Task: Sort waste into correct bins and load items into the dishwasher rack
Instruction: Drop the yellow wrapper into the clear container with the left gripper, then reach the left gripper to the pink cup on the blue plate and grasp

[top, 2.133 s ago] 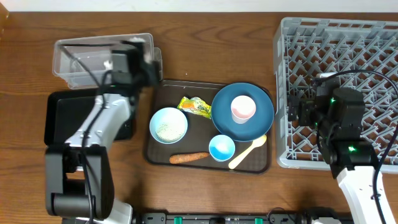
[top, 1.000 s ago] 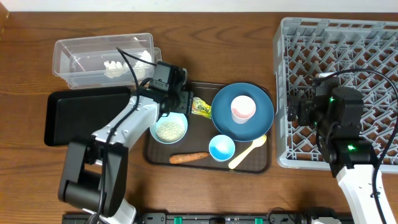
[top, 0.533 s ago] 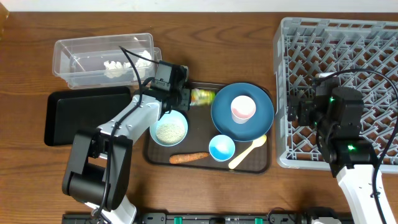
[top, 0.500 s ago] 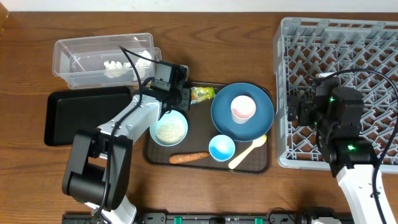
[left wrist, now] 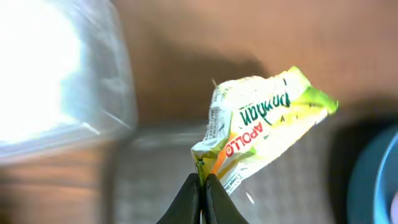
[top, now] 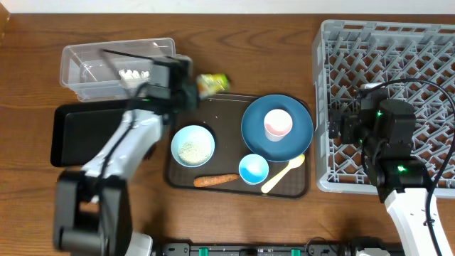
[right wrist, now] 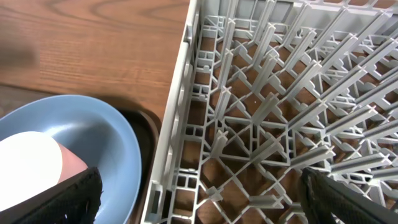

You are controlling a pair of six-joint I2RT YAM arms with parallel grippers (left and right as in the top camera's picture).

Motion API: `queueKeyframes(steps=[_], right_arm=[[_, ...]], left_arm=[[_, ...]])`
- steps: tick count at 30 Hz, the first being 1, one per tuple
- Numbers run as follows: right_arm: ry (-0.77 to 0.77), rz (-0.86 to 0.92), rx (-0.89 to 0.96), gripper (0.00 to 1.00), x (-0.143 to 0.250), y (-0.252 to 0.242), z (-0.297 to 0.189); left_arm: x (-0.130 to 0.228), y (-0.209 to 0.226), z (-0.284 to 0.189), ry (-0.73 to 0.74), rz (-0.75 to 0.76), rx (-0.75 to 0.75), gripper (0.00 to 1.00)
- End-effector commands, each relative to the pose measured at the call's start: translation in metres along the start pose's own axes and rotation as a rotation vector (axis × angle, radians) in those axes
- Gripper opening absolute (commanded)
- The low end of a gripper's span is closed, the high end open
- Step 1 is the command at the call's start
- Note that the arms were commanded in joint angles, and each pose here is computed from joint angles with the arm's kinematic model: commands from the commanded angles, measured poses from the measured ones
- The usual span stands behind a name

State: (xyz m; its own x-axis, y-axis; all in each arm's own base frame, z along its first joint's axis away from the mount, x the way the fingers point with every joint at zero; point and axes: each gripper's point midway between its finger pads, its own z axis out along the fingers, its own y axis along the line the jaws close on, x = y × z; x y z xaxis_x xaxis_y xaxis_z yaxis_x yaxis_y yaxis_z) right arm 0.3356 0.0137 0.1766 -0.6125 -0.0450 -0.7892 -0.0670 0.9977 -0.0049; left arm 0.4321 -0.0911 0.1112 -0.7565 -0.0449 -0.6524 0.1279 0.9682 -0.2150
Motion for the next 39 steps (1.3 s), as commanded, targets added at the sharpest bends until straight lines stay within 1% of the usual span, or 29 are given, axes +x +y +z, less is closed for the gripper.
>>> queueKeyframes(steps=[1,5,8,9,12,15,16,17,18,21,24,28,30,34,39], right_arm=[[-0.014,0.013,-0.009,0.99,-0.007,0.003,-0.002],[-0.014,0.014,-0.009,0.99,-0.007,0.003,-0.002],[-0.014,0.014,-0.009,0.99,-0.007,0.003,-0.002],[-0.014,0.014,-0.009,0.98,-0.007,0.003,-0.002],[-0.015,0.014,-0.009,0.99,-0.007,0.003,-0.002],[-0.014,0.014,-0.009,0.99,-0.007,0.003,-0.002],[-0.015,0.014,-0.009,0.99,-0.007,0.003,-0.002],[-0.014,0.014,-0.009,0.99,-0.007,0.003,-0.002],[-0.015,0.014,-0.009,0.99,-0.007,0.003,-0.002],[-0.015,0.014,-0.009,0.99,-0.008,0.003,-0.002],[-0.014,0.014,-0.009,0.99,-0.007,0.003,-0.002],[-0.014,0.014,-0.009,0.99,-0.007,0.003,-0.002],[-0.014,0.014,-0.009,0.99,-0.007,0.003,-0.002],[-0.015,0.014,-0.009,0.99,-0.008,0.003,-0.002],[-0.014,0.014,-0.009,0.99,-0.007,0.003,-0.002]], left_arm=[[-0.043,0.030,-0.027,-0.137,-0.035,-0.052,0.06],[-0.065,0.071,-0.039,-0.228,-0.085,-0.112,0.06],[-0.079,0.093,-0.047,-0.292,-0.105,-0.146,0.07],[-0.084,0.104,-0.049,-0.318,-0.113,-0.177,0.07],[-0.086,0.133,-0.050,-0.343,-0.140,-0.297,0.07],[-0.081,0.143,-0.045,-0.331,-0.151,-0.330,0.07],[-0.080,0.144,-0.043,-0.326,-0.152,-0.330,0.10],[-0.080,0.144,-0.042,-0.324,-0.153,-0.330,0.17],[-0.080,0.144,-0.042,-0.325,-0.153,-0.330,0.33],[-0.083,0.141,-0.044,-0.338,-0.147,-0.319,0.43],[-0.085,0.120,-0.043,-0.329,-0.126,-0.234,0.45],[-0.074,0.060,-0.038,-0.258,-0.072,-0.030,0.45],[-0.057,0.026,-0.031,-0.184,-0.043,0.060,0.45],[-0.017,-0.031,-0.020,-0.033,0.024,0.146,0.45],[0.012,-0.094,-0.019,0.044,0.122,0.242,0.45]])
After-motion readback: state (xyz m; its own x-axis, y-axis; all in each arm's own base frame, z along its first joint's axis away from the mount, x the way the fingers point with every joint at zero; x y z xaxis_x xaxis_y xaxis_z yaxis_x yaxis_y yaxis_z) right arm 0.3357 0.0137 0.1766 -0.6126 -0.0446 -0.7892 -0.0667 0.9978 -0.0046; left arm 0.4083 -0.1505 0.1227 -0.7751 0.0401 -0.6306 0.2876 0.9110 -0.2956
